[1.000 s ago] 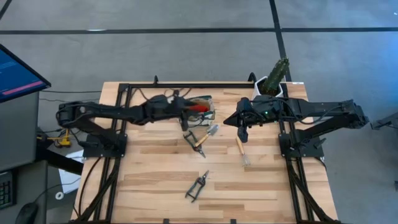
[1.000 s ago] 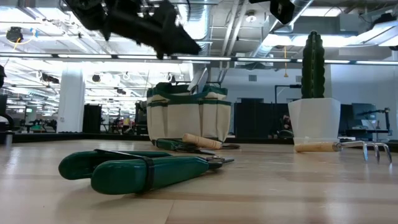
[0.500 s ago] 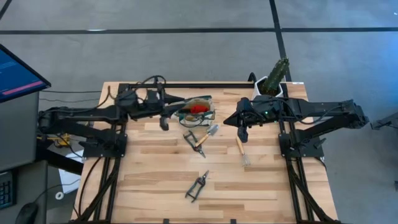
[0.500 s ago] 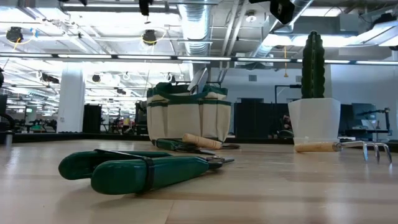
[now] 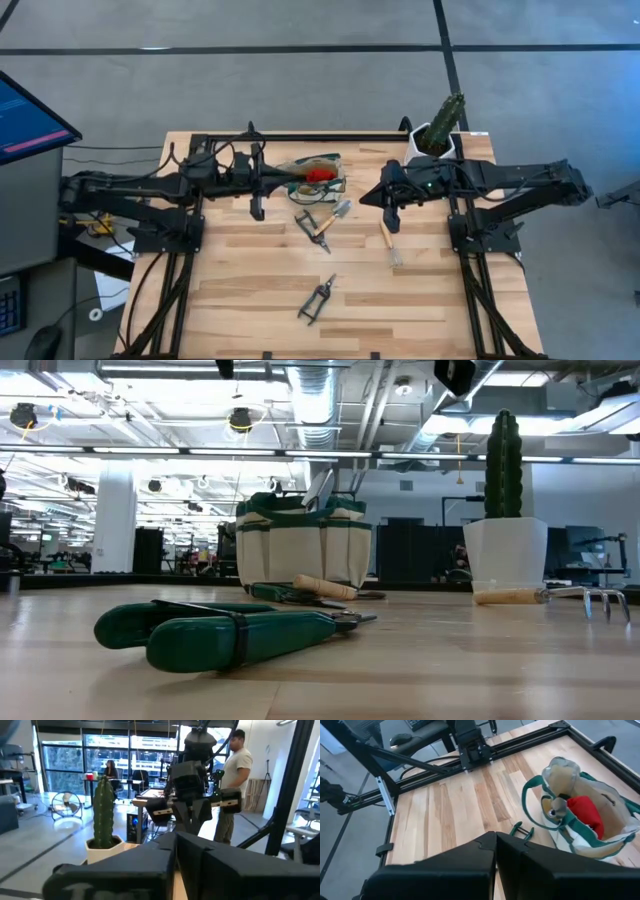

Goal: Pick & Place Garden tools in Gardening bag
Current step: Put the brown hand rake into the brown gardening bag

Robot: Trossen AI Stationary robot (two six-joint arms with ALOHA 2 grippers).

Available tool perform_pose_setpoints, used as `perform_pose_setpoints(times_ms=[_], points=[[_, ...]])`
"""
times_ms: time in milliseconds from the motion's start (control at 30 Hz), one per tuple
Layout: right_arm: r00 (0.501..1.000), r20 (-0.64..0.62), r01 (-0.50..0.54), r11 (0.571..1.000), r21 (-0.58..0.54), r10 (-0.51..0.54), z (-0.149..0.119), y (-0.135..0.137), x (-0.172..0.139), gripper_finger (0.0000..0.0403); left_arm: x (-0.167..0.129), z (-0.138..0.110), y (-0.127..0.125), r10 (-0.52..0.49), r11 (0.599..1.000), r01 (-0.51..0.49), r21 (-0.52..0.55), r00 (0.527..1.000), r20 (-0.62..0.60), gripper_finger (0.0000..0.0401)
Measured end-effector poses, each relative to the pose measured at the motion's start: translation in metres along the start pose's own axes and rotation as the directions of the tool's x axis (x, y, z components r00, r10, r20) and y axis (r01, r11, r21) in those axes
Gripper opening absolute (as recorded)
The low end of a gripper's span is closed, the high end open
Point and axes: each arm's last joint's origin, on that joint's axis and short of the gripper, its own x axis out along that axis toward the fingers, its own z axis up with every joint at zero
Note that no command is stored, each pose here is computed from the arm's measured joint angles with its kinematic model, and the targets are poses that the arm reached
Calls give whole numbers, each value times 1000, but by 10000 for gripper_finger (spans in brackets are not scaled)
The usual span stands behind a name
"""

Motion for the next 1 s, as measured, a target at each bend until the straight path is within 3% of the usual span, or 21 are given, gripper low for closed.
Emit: perform_pose_setpoints(times_ms=[467, 767, 1000], points=[[1000, -9, -29, 999, -14, 29, -6, 16, -2, 0, -1, 0, -10, -41, 999, 41, -15, 999, 0, 1], [997, -72, 10, 996, 90, -3, -16, 22, -3, 0, -1, -1, -16, -69, 997, 69, -19, 998, -1, 1], [983, -156, 124, 974, 191, -94, -31, 26, -7, 0, -2, -1, -18, -68, 997, 68, -20, 998, -2, 1]])
